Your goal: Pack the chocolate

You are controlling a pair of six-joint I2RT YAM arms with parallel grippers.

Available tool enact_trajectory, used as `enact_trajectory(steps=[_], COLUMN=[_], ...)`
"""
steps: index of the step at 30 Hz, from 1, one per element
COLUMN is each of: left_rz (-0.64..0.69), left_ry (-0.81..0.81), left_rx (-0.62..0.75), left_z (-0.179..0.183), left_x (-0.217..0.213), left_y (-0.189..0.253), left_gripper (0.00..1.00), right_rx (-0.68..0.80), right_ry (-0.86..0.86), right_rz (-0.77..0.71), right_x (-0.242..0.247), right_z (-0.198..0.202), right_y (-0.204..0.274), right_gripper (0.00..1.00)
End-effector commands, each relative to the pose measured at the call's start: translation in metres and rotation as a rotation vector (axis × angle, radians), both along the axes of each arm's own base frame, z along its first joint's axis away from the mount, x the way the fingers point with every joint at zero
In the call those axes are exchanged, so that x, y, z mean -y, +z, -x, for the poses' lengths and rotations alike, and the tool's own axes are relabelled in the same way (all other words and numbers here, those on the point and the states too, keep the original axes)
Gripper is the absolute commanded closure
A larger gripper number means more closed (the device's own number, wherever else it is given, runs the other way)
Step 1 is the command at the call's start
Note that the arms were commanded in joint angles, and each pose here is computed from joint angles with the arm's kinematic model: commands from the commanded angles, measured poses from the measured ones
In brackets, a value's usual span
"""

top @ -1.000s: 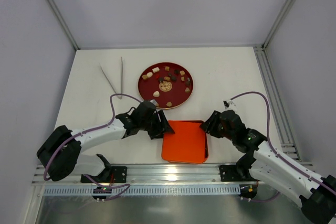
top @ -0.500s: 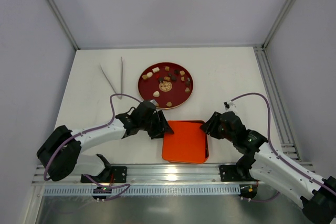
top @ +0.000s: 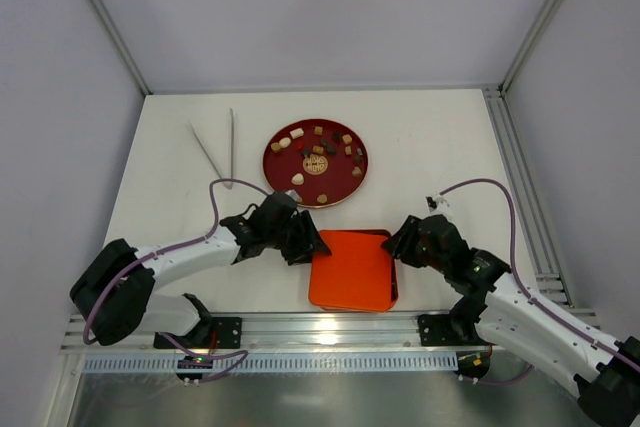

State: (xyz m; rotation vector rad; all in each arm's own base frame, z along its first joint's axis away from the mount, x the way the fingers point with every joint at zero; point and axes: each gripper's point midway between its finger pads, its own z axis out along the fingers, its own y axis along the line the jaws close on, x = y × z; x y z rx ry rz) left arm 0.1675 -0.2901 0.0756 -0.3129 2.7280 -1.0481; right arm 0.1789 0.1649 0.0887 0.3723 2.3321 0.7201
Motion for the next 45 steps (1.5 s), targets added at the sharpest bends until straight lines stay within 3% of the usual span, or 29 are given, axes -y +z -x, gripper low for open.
enact_trajectory(steps=[1,45], left_rz=[0.025,-0.004], left_ry=[-0.006,-0.048], left_rx=[0.006,-0.014], left_z=[-0.003,-0.005], left_x=[0.005,0.011], left_y=[0.011,0.019], left_gripper=[0.50,0.49], right_rx=[0.016,0.066], right_ry=[-0.022,-0.007], right_rz=[-0.006,0.081], right_x=[0.001,-0.015], right_z=[-0.002,-0.034], right_y=[0.002,0.023], right_gripper=[0.57,0.53])
